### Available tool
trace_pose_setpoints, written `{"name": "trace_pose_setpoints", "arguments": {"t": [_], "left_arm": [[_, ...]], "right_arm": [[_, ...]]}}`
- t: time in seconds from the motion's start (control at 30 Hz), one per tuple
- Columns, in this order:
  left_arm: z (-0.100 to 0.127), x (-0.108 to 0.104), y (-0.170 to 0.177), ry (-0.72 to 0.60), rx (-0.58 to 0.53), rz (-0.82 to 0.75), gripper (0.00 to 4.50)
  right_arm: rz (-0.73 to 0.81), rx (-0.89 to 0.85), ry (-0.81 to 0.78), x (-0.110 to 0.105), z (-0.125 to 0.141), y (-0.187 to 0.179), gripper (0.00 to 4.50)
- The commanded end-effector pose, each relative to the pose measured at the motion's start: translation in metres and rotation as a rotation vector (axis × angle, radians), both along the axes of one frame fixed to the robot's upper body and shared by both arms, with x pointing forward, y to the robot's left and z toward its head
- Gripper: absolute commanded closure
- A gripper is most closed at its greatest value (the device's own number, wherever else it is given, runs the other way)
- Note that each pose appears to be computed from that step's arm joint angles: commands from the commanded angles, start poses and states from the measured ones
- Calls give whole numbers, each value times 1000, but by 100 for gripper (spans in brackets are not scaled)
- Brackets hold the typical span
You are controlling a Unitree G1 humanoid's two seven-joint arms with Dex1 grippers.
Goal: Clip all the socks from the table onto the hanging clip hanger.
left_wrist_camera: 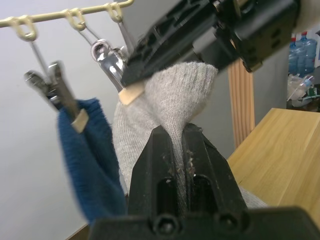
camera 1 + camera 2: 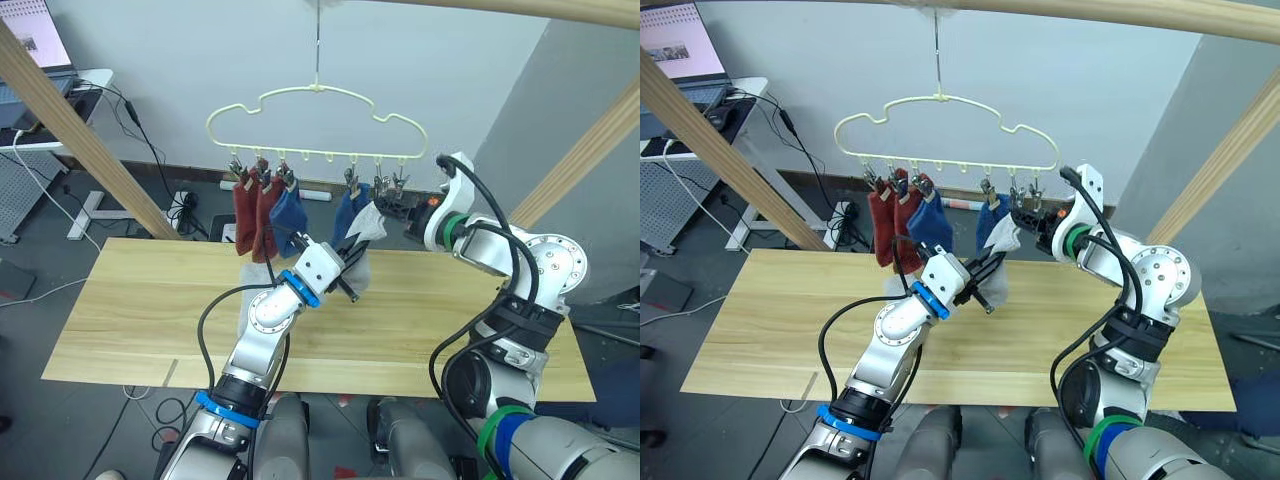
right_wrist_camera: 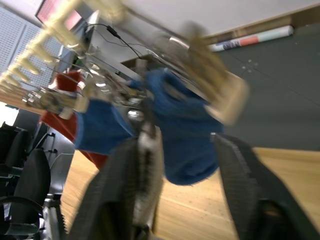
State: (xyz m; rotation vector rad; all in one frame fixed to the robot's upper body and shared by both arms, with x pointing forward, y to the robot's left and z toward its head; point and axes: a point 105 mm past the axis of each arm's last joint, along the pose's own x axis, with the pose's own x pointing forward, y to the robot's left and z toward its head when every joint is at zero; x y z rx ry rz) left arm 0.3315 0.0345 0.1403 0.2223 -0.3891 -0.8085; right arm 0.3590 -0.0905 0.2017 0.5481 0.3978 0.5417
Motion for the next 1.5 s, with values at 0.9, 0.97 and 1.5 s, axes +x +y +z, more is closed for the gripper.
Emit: {"name": "trace_pose_setpoints", "arguments": {"t": [0.9,0.97,1.5], "left_arm": [[68,-29,63,236,-70,-122,0],[80,-34,68,212,-86,-112,0],[91,-49,67,121,-67,-118,0]], "right_arm": [[-345,-470,-673,-28,18,-6,146],[-370,-424,-677,-25,21,-2,182],[-457,-364,-718,4,34,17,210]]}}
